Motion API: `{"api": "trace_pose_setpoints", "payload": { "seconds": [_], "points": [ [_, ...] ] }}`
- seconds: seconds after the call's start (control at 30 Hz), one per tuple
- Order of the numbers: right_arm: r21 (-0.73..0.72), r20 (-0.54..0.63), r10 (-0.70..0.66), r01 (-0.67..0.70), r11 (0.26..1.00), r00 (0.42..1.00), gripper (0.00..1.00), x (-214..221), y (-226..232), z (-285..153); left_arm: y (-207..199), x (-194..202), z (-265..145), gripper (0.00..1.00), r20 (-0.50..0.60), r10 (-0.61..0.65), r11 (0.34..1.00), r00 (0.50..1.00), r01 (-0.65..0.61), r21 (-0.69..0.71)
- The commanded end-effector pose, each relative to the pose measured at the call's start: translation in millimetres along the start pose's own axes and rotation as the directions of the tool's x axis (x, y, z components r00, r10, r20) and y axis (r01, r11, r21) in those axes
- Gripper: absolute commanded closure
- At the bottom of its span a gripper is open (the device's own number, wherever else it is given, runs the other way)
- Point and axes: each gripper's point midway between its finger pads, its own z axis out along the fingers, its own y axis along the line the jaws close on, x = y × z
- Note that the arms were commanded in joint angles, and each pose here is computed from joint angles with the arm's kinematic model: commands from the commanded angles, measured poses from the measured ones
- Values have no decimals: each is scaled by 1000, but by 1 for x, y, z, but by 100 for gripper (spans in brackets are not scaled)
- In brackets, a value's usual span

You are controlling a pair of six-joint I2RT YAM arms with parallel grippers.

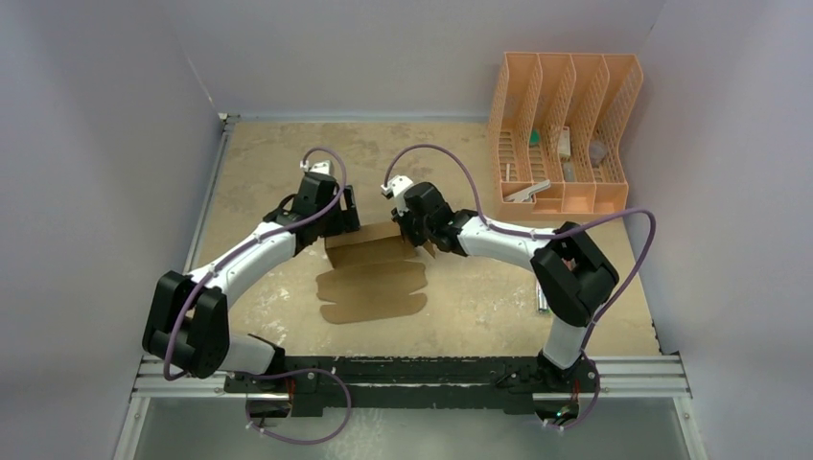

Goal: Fold the paper box

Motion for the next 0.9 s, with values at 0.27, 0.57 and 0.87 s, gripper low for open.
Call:
{"api": "trace_pose_setpoints", "payload": {
  "seconds": [0.27,0.57,0.87],
  "points": [
    [36,100,61,-65,997,993,80,-42,-14,6,-4,-10,-11,22,40,-18,1000,999,18,8],
    [-48,99,295,-292,955,950,80,-44,-9,6,-7,3,-10,22,33,-82,995,996,80,53],
    [-48,94,219,-215,975,971,79,-35,-11,8,-10,-28,-29,23,91,43,998,995,-47,41]
  ]
}}
